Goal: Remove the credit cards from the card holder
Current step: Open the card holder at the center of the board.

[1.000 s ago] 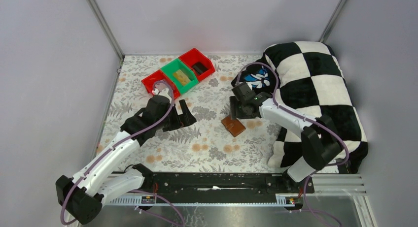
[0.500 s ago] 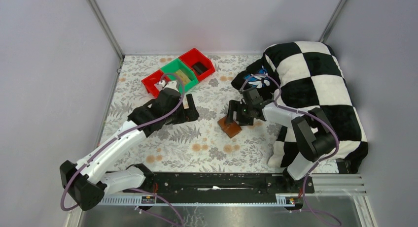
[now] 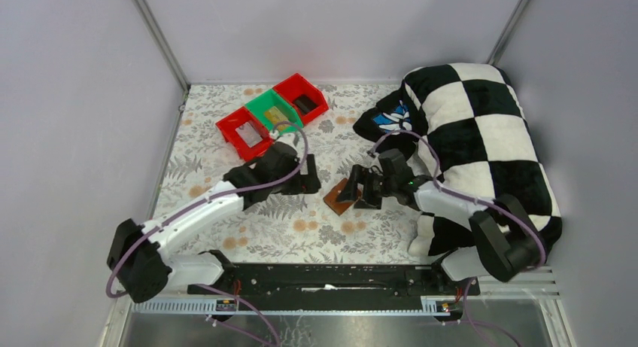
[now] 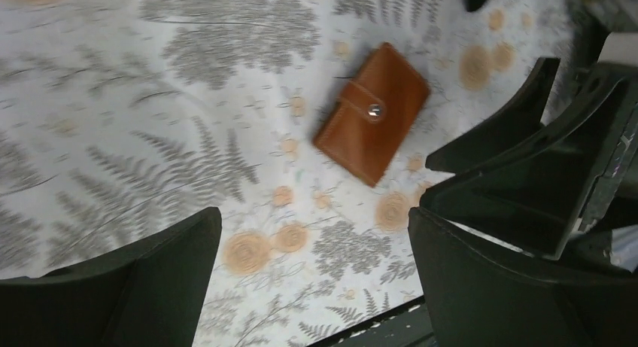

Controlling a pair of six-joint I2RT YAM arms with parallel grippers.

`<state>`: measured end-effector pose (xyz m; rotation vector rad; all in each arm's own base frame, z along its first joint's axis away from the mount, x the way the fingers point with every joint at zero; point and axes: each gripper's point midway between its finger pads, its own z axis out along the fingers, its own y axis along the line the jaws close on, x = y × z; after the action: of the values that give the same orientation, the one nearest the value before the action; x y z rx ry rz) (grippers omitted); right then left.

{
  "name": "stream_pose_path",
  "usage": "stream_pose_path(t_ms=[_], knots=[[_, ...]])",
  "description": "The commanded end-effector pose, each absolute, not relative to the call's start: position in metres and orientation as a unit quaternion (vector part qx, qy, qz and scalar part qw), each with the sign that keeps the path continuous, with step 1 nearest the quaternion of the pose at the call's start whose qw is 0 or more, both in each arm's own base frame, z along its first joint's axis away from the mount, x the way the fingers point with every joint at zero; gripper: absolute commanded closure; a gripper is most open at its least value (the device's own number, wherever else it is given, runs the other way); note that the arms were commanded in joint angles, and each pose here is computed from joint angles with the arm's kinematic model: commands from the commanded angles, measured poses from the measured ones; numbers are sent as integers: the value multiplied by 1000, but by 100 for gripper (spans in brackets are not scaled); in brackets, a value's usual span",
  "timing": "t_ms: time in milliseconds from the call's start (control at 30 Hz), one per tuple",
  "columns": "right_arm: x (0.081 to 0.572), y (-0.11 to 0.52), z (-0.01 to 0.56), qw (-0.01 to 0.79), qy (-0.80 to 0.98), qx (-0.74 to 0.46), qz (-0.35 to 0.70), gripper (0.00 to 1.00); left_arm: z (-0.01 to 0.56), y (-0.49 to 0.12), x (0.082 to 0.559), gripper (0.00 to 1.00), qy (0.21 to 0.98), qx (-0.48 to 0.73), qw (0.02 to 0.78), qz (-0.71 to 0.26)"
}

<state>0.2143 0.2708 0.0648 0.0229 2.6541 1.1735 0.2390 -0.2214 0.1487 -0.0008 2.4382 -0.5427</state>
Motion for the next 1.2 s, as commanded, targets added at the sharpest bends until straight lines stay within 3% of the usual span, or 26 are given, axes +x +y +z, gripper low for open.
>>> stream_pose_path(t_ms=[0, 133, 267, 367, 533, 933, 1167], knots=[[228, 238, 73, 177, 906, 54, 381, 13, 177, -287, 262, 1, 881, 36, 359, -305], [229, 206, 64, 187, 923, 104, 321, 16, 138, -323, 258, 1, 907, 147, 296, -261], [229, 200, 66, 190, 909, 144, 342, 16, 110, -354, 246, 1, 903, 235, 259, -250], [227, 193, 65, 196, 904, 167, 341, 16, 88, -353, 245, 14, 909, 265, 255, -196], [222, 180, 58, 193, 909, 186, 320, 16, 72, -347, 253, 36, 914, 268, 267, -148], [215, 182, 52, 174, 908, 192, 328, 16, 49, -349, 282, 43, 916, 273, 285, -76], [214, 182, 51, 172, 910, 189, 326, 16, 37, -344, 283, 52, 919, 276, 276, -49]])
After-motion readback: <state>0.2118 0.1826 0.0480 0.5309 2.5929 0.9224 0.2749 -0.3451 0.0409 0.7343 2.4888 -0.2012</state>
